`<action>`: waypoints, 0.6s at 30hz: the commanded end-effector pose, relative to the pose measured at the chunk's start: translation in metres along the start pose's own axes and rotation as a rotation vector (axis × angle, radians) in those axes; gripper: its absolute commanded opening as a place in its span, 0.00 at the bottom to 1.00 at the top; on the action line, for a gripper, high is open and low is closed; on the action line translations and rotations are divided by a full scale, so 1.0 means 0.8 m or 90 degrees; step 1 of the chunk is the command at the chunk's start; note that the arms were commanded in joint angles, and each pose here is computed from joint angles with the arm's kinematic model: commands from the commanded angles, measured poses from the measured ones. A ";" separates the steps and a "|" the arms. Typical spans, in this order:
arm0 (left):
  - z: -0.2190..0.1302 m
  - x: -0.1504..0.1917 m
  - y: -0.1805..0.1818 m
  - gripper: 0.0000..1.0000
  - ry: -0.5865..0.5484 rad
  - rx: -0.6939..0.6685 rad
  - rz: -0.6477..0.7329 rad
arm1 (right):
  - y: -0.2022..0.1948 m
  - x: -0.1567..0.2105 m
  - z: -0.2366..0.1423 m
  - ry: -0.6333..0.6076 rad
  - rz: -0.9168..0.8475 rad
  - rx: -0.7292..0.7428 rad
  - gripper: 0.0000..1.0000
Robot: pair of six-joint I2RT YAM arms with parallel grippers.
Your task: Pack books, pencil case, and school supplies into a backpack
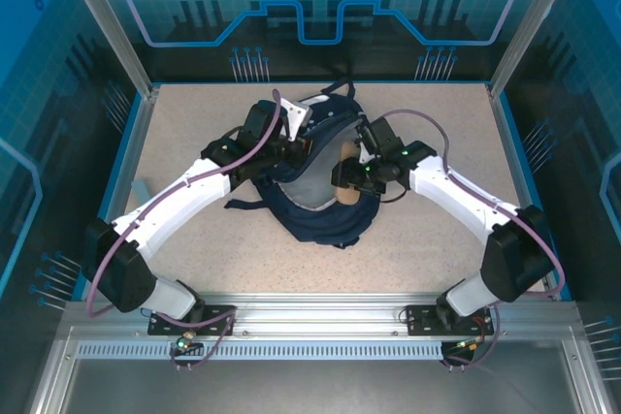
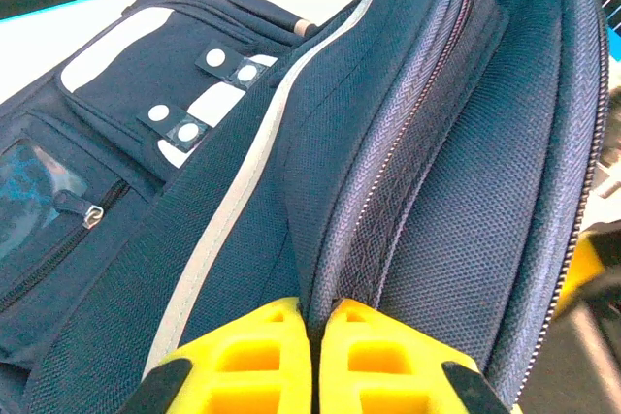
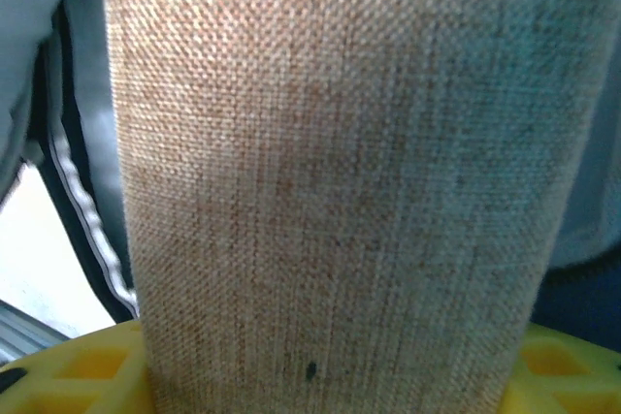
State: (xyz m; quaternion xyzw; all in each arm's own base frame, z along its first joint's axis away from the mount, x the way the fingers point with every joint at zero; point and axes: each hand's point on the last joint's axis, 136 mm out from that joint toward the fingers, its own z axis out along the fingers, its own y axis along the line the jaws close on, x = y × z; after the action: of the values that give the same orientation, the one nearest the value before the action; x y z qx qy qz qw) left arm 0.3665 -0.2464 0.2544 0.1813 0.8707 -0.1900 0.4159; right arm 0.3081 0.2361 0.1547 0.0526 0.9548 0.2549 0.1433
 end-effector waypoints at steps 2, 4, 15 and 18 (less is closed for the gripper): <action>-0.055 -0.079 -0.026 0.03 -0.156 0.058 -0.049 | 0.033 -0.045 0.008 -0.047 0.091 -0.066 0.50; -0.055 -0.081 -0.027 0.03 -0.151 0.069 -0.081 | 0.042 -0.060 0.015 -0.062 0.104 -0.082 0.53; -0.028 -0.066 -0.009 0.04 -0.099 0.079 -0.188 | 0.044 -0.071 0.030 -0.061 0.113 -0.090 0.74; -0.024 -0.063 0.000 0.04 -0.094 0.088 -0.213 | 0.035 -0.062 0.017 -0.058 0.112 -0.096 0.76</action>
State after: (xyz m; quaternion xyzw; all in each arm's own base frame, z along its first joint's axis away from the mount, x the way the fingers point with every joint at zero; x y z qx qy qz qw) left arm 0.3694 -0.2404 0.2582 0.0712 0.8830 -0.2684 0.3785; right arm 0.3648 0.2657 0.1507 0.1409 0.9264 0.3140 0.1527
